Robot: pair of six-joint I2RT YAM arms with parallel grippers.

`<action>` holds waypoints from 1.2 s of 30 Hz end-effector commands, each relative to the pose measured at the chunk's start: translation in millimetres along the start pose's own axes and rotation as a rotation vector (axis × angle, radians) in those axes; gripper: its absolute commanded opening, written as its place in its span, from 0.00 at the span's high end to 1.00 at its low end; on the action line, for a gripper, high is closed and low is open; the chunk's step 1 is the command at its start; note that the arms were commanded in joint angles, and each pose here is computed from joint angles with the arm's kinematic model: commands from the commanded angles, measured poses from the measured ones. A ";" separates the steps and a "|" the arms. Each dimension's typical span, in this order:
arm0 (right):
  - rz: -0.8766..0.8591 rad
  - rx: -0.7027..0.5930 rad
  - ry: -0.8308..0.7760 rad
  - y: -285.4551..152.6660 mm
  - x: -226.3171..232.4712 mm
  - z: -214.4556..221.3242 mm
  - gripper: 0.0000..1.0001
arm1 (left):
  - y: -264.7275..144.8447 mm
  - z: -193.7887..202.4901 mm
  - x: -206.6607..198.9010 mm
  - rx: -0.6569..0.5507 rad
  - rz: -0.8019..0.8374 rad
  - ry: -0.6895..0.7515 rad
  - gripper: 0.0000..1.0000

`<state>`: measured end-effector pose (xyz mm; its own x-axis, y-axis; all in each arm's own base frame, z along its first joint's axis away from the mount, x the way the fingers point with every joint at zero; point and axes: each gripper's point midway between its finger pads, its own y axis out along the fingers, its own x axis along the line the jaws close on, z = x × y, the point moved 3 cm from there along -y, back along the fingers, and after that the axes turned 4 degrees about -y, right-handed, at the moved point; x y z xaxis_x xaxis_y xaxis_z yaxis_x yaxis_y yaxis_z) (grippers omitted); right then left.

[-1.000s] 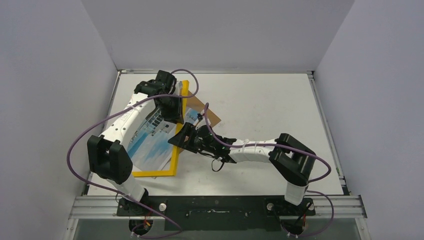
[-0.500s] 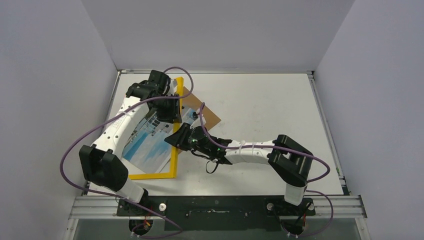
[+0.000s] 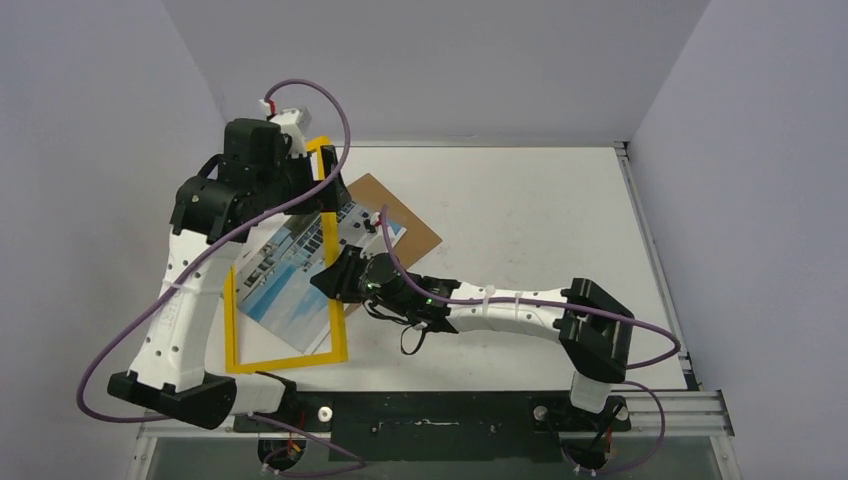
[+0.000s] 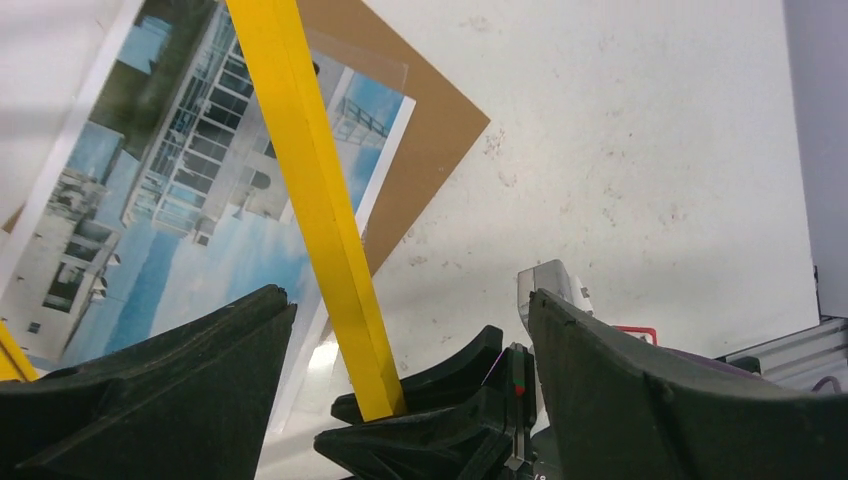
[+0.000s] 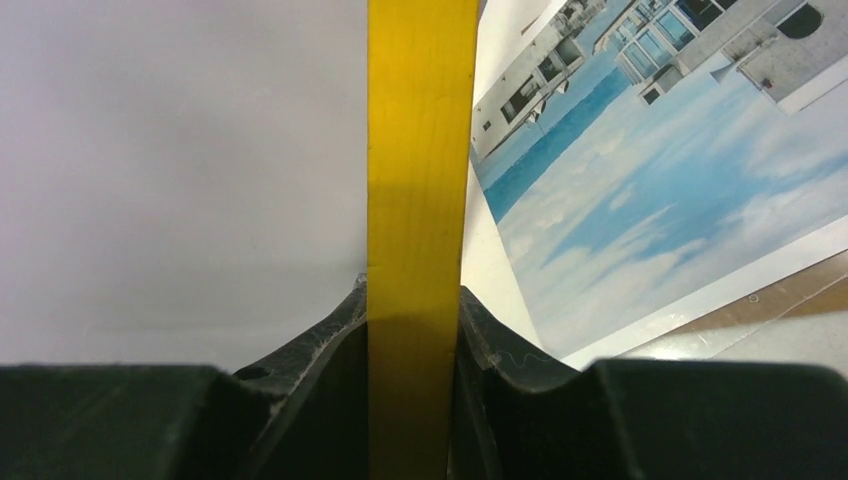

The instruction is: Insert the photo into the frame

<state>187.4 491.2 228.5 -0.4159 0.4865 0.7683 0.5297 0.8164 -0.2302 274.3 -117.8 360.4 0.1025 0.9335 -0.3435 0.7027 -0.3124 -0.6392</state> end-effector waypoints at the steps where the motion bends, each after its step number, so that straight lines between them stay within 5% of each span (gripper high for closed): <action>1: -0.142 -0.157 -0.035 -29.8 68.5 -62.4 1.00 | -49.0 -20.8 -4.2 -0.156 0.018 0.021 0.12; 8: -0.113 -0.180 -0.094 -51.4 82.3 -85.8 1.00 | -79.4 -26.9 -8.9 -0.292 0.070 0.010 0.06; 19: -0.017 -0.304 -0.064 -101.3 77.0 -144.7 1.00 | -97.2 -22.8 -8.6 -0.345 0.090 -0.016 0.06; 29: 0.173 -0.409 -0.083 -156.3 29.9 -205.0 1.00 | -82.8 -15.2 -9.0 -0.293 0.101 -0.009 0.06; 36: 0.535 -0.389 -0.248 -220.6 -40.3 -260.4 1.00 | -55.9 -3.6 -7.6 -0.223 0.108 -0.020 0.06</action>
<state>271.3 274.8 354.8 -0.2157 0.8250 0.5224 0.8459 0.4251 -0.3222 224.8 -98.6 402.8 0.1455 0.9095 -0.3893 0.8250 -0.3287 -0.4596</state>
